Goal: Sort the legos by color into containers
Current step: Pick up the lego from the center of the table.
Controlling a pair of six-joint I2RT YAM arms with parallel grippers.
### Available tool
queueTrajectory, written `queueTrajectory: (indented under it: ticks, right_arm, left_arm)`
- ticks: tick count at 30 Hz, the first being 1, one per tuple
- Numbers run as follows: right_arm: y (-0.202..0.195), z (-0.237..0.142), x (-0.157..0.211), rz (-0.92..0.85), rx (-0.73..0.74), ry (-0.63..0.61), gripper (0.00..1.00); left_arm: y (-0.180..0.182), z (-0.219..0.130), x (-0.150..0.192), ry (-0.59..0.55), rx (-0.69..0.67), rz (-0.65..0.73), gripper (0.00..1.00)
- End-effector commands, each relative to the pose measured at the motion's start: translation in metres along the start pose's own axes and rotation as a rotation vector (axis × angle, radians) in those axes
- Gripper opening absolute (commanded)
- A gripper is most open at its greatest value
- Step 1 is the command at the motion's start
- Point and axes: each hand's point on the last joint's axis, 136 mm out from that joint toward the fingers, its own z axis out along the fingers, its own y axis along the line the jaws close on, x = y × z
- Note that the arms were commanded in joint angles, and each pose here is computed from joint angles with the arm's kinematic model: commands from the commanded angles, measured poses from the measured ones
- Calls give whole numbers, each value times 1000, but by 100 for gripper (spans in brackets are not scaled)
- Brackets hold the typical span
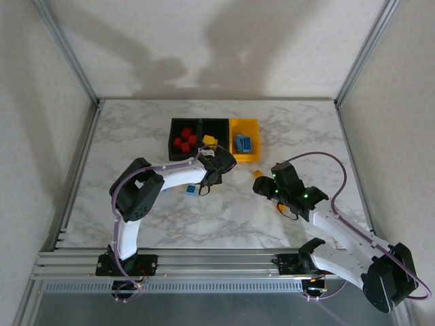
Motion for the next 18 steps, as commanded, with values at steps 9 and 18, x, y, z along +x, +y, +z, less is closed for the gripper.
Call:
queueTrajectory:
  ticks: [9,18]
  right_arm:
    - [6,1,-6,-8,3,-13,65]
    - [11,1,-9,0,-5,-10,65]
  left_arm:
    - [30,-48,-64,-117,-3,-26,45]
    - [71,-38,-145,-143,-29,-82,45]
